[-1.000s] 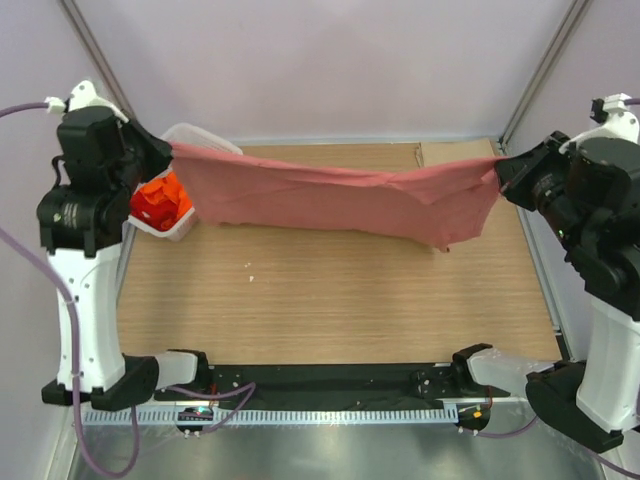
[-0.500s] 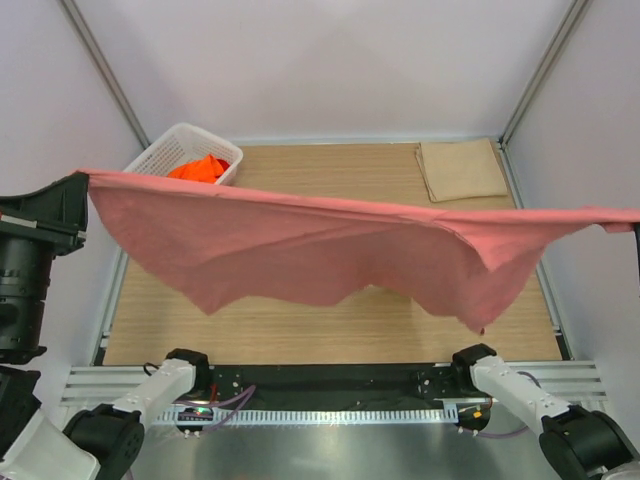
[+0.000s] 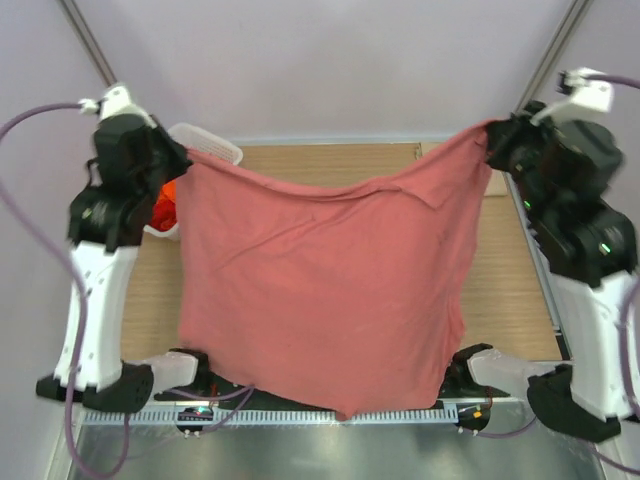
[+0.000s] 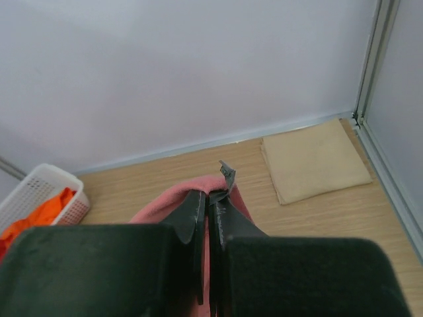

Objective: Fold and stack the t-shirts
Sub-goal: Flatten the tshirt out

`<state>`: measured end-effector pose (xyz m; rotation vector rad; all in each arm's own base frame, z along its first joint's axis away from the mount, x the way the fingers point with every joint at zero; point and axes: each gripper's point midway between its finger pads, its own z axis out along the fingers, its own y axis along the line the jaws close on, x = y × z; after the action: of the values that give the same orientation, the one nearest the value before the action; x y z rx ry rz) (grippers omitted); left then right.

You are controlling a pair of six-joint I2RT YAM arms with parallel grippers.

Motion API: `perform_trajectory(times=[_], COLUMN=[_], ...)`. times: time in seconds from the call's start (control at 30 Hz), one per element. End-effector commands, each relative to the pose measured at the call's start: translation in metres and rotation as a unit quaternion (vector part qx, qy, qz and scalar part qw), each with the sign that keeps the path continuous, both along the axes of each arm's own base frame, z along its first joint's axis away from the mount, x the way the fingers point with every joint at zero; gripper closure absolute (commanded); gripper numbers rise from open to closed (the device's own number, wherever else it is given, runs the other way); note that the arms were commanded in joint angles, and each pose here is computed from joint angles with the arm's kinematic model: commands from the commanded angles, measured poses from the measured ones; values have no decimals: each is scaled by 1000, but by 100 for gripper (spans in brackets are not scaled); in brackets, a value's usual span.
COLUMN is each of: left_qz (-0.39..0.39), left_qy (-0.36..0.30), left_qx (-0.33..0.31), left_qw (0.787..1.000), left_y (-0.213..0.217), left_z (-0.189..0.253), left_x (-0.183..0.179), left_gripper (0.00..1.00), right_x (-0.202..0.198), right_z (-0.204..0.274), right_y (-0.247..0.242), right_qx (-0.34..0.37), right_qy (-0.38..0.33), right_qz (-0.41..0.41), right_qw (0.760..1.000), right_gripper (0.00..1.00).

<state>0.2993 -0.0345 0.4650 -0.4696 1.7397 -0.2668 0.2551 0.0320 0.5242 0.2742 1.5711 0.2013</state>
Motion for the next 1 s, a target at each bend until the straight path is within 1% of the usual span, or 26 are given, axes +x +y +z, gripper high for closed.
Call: perform_trajectory(times=[0.0, 0.03, 0.07, 0.1, 0.17, 0.2, 0.23, 0.27, 0.3, 0.33, 0.37, 0.4, 0.5, 0.57, 0.63, 0.67, 0.7, 0.73, 0.77, 0.8, 0.9, 0.93, 0.97], left_qz=[16, 21, 22, 28, 29, 33, 30, 26, 26, 31, 32, 33, 31, 31, 31, 30, 30, 31, 34, 38, 55, 57, 57], left_qy=[21, 57, 65, 76, 102, 104, 103, 109, 110, 117, 111, 108, 85, 78, 58, 55, 33, 22, 12, -14, -52, -86, -100], left_qx=[42, 57, 67, 70, 70, 69, 66, 65, 65, 64, 62, 58, 47, 42, 31, 27, 21, 16, 13, 7, -8, -20, -25], left_qw=[999, 997, 995, 994, 992, 992, 992, 992, 991, 991, 991, 992, 995, 996, 997, 998, 999, 999, 999, 999, 997, 994, 993], left_y=[-2, -3, -3, 0, 0, 4, 3, 1, 1, 5, 6, 6, 5, 5, 5, 5, 6, 8, 9, 13, 22, 26, 28], left_z=[-31, -60, -69, -80, -103, -107, -109, -115, -116, -119, -113, -110, -92, -84, -64, -60, -41, -31, -22, -1, 29, 52, 61], left_x=[58, 80, 90, 103, 131, 140, 149, 163, 170, 174, 180, 181, 179, 174, 160, 153, 137, 128, 119, 97, 58, 30, 16], left_gripper=[100, 100, 100, 100, 100, 100, 100, 99, 100, 100, 100, 100, 100, 100, 100, 100, 100, 100, 100, 100, 100, 100, 100], right_x=[76, 90, 106, 130, 156, 165, 179, 184, 189, 198, 201, 201, 197, 185, 171, 156, 146, 136, 113, 101, 45, 31, 16], right_z=[-7, -17, -29, -49, -65, -65, -76, -76, -72, -78, -78, -69, -61, -50, -38, -26, -17, -9, 6, 14, 47, 53, 63], right_y=[7, 8, 6, 7, -16, -21, -30, -33, -34, -38, -35, -35, -33, -34, -35, -36, -36, -36, -37, -37, -36, -36, -36], right_qx=[-39, -43, -45, -31, 3, 12, 10, 7, 5, 5, 5, 3, -2, -4, -6, -7, -7, -7, -4, -4, 2, 3, 5], right_qy=[-17, -8, 5, 23, 35, 30, 42, 43, 40, 48, 49, 41, 36, 27, 15, 4, -7, -14, -30, -40, -88, -96, -112], right_qz=[-39, -42, -43, -41, -40, -43, -52, -55, -53, -54, -45, -42, -37, -39, -39, -39, -39, -40, -40, -40, -37, -40, -40], right_qw=[998, 998, 998, 998, 999, 999, 998, 998, 998, 997, 998, 998, 999, 999, 999, 999, 999, 999, 999, 998, 995, 995, 993], right_gripper=[99, 99, 98, 99, 98, 99, 98, 98, 98, 98, 98, 98, 98, 98, 98, 98, 99, 99, 99, 98, 98, 98, 98])
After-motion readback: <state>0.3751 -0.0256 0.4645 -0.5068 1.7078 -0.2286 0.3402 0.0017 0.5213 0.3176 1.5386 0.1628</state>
